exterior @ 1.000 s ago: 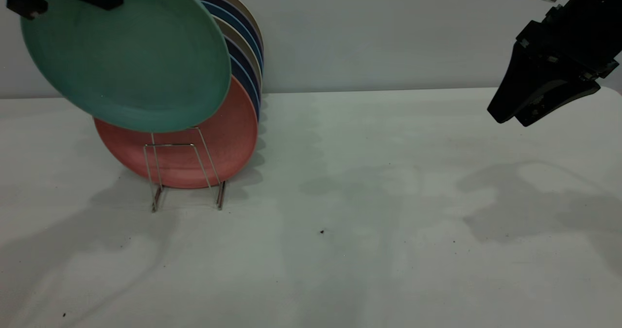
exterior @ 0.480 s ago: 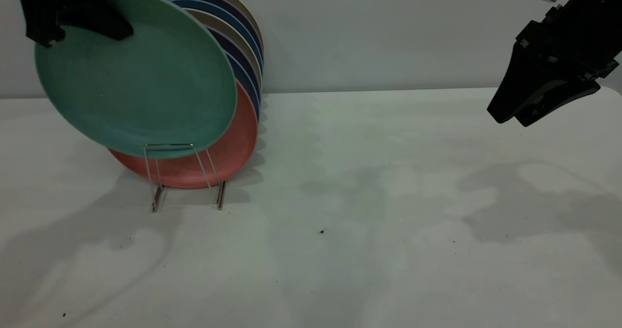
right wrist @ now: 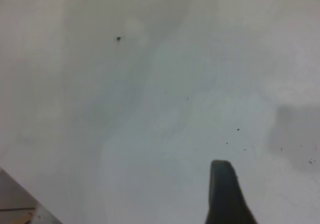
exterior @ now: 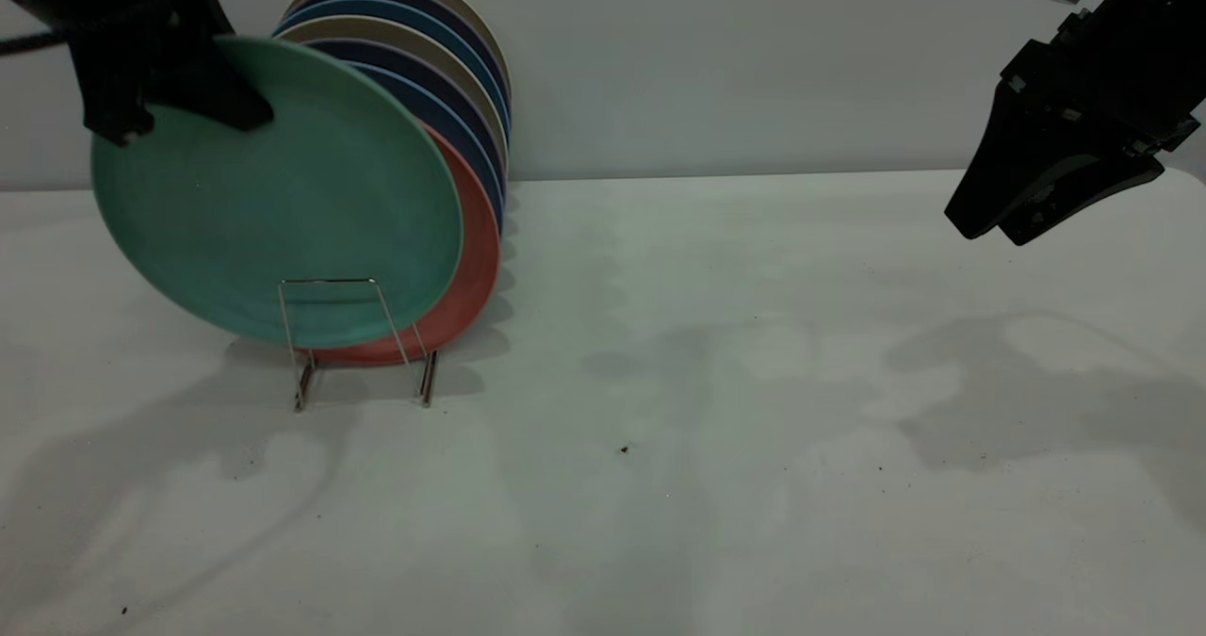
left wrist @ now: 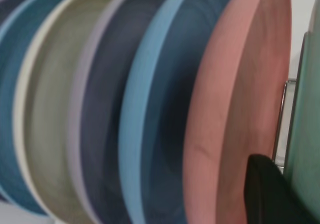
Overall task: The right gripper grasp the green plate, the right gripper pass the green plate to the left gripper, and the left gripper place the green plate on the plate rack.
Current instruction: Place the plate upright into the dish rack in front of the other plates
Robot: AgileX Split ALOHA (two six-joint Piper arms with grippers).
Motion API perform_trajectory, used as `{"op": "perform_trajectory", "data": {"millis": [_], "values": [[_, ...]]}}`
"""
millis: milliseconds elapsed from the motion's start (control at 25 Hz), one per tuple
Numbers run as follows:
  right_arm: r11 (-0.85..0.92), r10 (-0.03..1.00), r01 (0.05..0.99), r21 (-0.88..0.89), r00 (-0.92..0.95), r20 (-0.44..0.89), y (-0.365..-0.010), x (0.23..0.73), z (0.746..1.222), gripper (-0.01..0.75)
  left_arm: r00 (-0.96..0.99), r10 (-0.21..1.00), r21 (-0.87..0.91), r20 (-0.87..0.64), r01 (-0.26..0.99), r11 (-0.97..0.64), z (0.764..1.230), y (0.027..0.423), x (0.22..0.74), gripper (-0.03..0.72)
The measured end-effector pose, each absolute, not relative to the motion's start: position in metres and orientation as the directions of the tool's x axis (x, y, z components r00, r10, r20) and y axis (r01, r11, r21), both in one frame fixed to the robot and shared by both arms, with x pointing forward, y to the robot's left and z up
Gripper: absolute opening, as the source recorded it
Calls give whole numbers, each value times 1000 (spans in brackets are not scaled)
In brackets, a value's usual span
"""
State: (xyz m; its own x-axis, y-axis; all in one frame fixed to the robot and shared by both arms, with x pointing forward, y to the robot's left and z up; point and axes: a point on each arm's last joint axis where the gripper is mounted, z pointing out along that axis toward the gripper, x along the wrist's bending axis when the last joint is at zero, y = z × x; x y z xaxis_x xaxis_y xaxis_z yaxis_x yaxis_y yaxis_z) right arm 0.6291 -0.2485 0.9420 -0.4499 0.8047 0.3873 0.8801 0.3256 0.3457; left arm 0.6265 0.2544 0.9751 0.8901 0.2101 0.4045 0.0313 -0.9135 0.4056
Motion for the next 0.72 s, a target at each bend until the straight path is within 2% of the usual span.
{"op": "perform_trajectory", "data": {"millis": [400, 720], "values": [[325, 805, 880, 347, -450, 386, -249, 629, 942, 474, 905, 213, 397, 369, 54, -916, 954, 255, 632, 133], [324, 806, 880, 348, -449, 386, -249, 629, 942, 474, 909, 214, 399, 359, 58, -915, 951, 255, 632, 287]]}}
